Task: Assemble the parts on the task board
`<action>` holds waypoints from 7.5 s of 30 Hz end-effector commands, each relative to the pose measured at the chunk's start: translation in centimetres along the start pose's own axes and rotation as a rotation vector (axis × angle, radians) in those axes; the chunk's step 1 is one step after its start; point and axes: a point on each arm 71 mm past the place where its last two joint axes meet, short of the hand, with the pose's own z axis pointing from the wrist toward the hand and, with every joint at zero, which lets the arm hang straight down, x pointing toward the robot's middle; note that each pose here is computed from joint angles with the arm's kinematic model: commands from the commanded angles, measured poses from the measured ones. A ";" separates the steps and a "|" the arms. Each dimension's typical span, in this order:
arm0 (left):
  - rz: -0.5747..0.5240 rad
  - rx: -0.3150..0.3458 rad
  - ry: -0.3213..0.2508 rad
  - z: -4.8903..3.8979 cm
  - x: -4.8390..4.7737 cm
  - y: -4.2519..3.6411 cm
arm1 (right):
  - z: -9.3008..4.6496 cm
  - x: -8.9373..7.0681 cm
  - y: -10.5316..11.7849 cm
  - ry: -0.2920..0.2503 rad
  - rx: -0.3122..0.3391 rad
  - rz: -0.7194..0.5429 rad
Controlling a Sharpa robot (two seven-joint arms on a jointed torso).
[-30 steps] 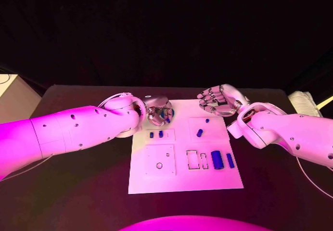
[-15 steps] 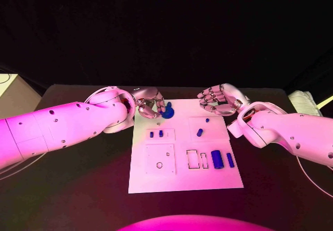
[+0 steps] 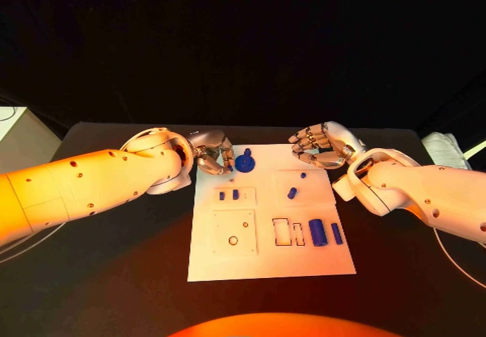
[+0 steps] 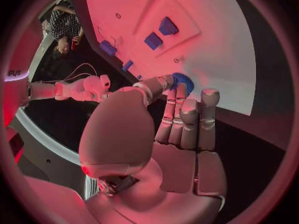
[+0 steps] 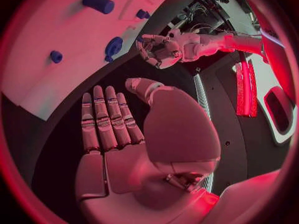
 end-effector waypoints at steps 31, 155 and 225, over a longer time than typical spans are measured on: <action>0.008 0.014 0.089 0.65 2.11 0.22 | 0.0 0.1 0.2 0.006 -0.018 -0.002; -0.017 0.038 0.043 -0.47 3.41 0.88 | 0.1 0.0 0.0 0.001 -0.009 0.001; -0.113 0.227 -0.129 1.69 1.19 -3.42 | 0.3 0.0 -0.3 0.009 0.007 -0.044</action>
